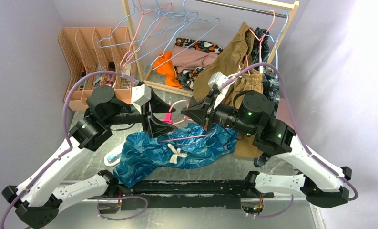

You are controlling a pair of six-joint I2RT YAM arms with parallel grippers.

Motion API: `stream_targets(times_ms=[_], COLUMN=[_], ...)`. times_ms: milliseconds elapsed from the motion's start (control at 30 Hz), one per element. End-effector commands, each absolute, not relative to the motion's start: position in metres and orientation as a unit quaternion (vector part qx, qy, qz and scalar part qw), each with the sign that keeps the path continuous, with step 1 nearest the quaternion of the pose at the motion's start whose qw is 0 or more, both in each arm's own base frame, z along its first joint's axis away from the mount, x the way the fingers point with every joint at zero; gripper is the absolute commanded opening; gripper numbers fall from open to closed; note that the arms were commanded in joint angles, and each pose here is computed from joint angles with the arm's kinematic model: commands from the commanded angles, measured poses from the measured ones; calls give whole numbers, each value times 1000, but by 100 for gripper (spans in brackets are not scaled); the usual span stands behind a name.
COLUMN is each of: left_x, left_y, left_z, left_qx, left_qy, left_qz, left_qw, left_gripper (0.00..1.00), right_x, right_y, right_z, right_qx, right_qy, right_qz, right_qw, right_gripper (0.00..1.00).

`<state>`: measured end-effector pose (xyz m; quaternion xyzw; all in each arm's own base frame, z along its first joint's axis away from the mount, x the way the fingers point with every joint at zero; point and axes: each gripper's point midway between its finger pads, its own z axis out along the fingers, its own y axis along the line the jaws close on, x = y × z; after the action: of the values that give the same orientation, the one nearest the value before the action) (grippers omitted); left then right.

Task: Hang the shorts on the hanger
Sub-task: Hang the shorts on the hanger.

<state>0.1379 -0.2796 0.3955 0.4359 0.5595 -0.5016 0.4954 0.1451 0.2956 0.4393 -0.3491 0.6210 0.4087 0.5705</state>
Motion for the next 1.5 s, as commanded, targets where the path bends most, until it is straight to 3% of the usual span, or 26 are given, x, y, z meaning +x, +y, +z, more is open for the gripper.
stream_targets(times_ms=[0,400,700,800,833,933,1033,1233,1467], left_x=[139,148,154,157,157,160,168,181,180], left_y=[-289,-302,-295,-290,-287,-280,-268,-235,-222], left_z=[399,389,387,392,394,400,403,411,421], left_qx=[448,445,425,413,410,396,370,306,284], left_qy=[533,525,519,517,514,510,524,551,550], left_qz=[-519,-534,-519,-506,-502,-487,-458,-398,-386], left_qw=[496,490,530,553,562,588,616,667,684], left_gripper=[74,58,8,7,7,7,7,7,7], right_x=[146,149,146,144,145,148,153,175,197], right_y=[301,316,322,323,322,311,289,247,249], right_z=[461,458,457,455,455,459,469,451,418], right_qx=[-335,-334,-333,-336,-332,-317,-284,-195,-142], right_qy=[596,596,595,598,601,610,627,699,747], right_qz=[429,444,458,461,460,448,425,351,306], right_qw=[590,580,570,563,564,572,588,591,573], right_gripper=[0,0,0,0,4,46,60,60,54])
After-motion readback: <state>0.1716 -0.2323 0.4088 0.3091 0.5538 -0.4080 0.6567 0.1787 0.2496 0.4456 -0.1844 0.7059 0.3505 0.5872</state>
